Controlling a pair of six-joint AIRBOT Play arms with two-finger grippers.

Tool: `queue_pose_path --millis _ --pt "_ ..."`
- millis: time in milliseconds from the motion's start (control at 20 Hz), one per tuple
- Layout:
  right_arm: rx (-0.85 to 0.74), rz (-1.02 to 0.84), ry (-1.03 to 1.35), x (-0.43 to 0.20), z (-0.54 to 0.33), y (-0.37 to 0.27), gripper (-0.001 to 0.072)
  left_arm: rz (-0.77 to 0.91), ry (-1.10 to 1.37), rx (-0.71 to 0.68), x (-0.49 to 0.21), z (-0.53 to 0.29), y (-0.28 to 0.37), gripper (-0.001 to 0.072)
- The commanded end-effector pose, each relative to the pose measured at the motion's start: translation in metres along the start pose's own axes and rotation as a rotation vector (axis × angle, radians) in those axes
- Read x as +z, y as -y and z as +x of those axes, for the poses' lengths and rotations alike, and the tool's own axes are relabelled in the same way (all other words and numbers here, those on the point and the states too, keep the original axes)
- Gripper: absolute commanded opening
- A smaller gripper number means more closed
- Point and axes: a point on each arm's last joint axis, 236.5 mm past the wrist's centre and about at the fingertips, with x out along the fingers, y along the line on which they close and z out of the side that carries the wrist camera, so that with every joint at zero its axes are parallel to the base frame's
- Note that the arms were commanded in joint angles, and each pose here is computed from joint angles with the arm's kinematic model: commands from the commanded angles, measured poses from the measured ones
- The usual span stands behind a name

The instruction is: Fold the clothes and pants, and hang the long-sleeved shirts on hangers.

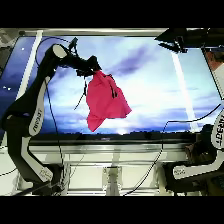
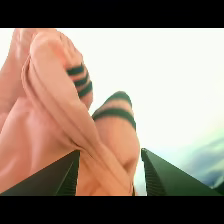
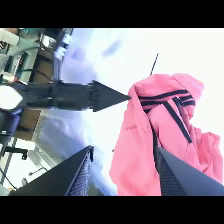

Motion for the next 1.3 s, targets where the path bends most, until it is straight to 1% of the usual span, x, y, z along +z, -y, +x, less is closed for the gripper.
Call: queue_pose_path --millis 0,150,250,300,350,400,550,600,650,700,750,950,1000,1050,1100,1150,1200,1250 --pt "-0.005 -0.001 0.008 0.002 0.001 0.001 0.0467 -0.058 0.019 -0.024 0.004 0.022 -0.002 0.0426" --pt "-0.004 -0.001 0.006 0.001 0.001 0.0 0.0467 -0.062 0.053 -0.033 0.013 0.022 -0.001 0.0425" --pt "-0.004 -0.001 0.006 0.001 0.001 0.0 0.0467 -0.063 0.024 -0.025 0.007 0.02 -0.004 0.0425" --pt "-0.004 -0.001 0.006 0.001 0.001 0.0 0.0467 -0.06 0.003 -0.005 0.003 0.019 -0.011 0.0418" --pt "-0.004 0.0 0.006 0.001 0.001 0.0 0.0467 -0.057 -0.021 0.027 0.0 0.016 -0.022 0.0395" --pt "-0.004 -0.001 0.007 0.002 0.001 0.0 0.0466 -0.057 -0.035 0.054 -0.002 0.012 -0.033 0.0395" --pt "-0.003 -0.001 0.007 0.002 0.002 0.0 0.0467 -0.077 -0.011 0.051 0.008 0.007 -0.039 0.0386" --pt "-0.003 -0.001 0.007 0.002 0.002 0.0 0.0467 -0.077 0.001 0.049 0.011 0.008 -0.039 0.0314" --pt "-0.003 -0.001 0.007 0.002 0.002 0.0 0.0467 -0.075 0.01 0.047 0.012 0.009 -0.038 0.0183" --pt "-0.003 -0.001 0.007 0.002 0.002 0.0 0.0467 -0.067 0.019 0.043 0.014 0.01 -0.036 0.0066" --pt "-0.003 -0.001 0.007 0.002 0.002 0.0 0.0466 -0.063 0.033 0.039 0.017 0.011 -0.035 0.0027" --pt "-0.003 -0.001 0.007 0.002 0.002 0.0 0.0466 -0.06 0.073 0.024 0.025 0.012 -0.029 0.0026" --pt "-0.003 -0.001 0.007 0.002 0.002 0.0 0.0466 -0.043 0.068 -0.004 0.024 0.012 -0.022 0.0026" --pt "-0.003 -0.001 0.007 0.002 0.002 0.0 0.0461 -0.008 0.062 -0.069 0.023 0.01 -0.005 0.0024" --pt "-0.003 -0.001 0.007 0.002 0.002 0.0 0.0344 0.007 0.06 -0.152 0.021 0.006 0.018 0.0024" --pt "-0.005 -0.002 0.007 0.002 0.002 0.001 0.01 0.033 0.068 -0.249 0.02 -0.001 0.049 0.0023" --pt "-0.013 -0.004 0.01 0.002 0.002 0.003 0.0016 0.068 0.081 -0.34 0.019 -0.012 0.084 0.0023" --pt "-0.032 -0.007 0.019 0.005 0.002 0.007 0.0013 0.103 0.097 -0.421 0.016 -0.024 0.119 0.0023"
